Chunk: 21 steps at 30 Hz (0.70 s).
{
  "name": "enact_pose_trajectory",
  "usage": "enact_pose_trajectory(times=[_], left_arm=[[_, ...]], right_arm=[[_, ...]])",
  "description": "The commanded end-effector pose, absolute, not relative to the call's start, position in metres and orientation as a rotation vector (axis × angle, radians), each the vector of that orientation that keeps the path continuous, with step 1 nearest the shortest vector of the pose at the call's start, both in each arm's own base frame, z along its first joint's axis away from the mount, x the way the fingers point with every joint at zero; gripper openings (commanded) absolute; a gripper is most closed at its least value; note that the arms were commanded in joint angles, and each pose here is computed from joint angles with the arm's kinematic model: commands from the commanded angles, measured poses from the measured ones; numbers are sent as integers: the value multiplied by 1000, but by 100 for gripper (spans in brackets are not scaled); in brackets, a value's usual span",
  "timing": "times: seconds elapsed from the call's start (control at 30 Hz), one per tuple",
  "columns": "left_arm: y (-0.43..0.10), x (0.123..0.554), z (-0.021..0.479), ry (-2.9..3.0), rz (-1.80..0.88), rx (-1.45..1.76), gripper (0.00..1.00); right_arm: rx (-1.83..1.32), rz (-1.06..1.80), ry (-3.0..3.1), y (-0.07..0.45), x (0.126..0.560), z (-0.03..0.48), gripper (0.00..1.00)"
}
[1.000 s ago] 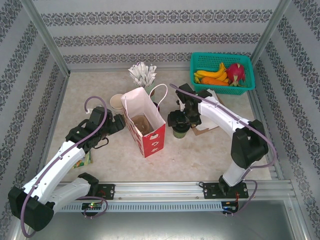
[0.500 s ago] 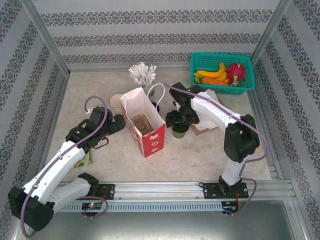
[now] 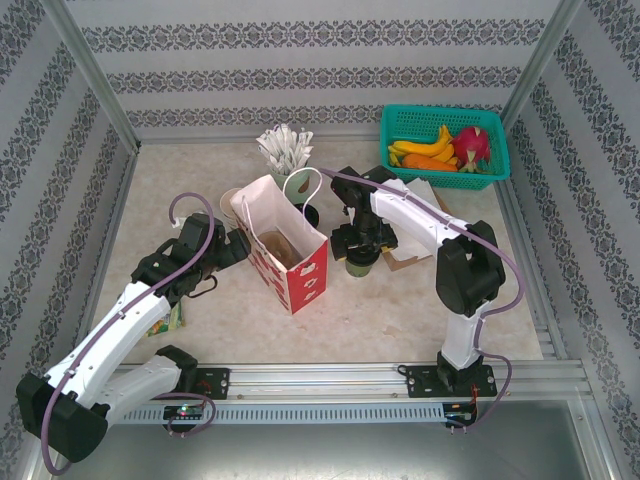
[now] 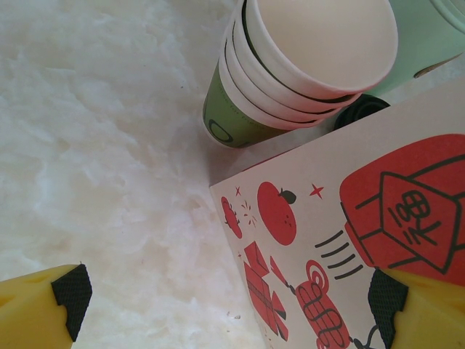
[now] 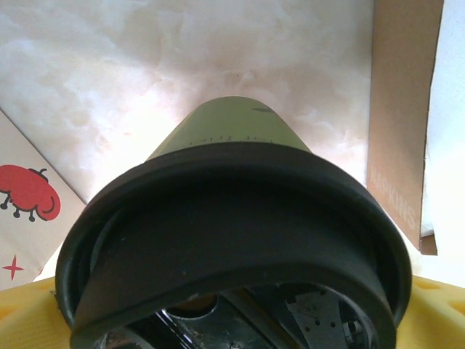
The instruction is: Pack the takeout coffee
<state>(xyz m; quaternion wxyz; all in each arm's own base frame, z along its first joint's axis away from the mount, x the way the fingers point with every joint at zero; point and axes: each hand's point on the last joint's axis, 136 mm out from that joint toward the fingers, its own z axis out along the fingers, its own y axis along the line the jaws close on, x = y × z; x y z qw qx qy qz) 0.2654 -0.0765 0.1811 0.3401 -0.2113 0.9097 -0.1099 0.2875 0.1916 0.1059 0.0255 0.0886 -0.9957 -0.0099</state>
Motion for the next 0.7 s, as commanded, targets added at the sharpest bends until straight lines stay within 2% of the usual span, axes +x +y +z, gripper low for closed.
enact_pose_trajectory(times=[0.0, 0.33, 0.67], left_arm=[[-71, 264, 178, 2368, -266, -552, 100], [-70, 263, 178, 2365, -266, -554, 99], [-70, 263, 183, 2337, -291, -573, 99]], right_arm=[[306, -4, -3056, 192, 285, 105, 98], [301, -23, -3057, 193, 283, 99, 95], [328, -5, -3084, 187, 283, 105, 74]])
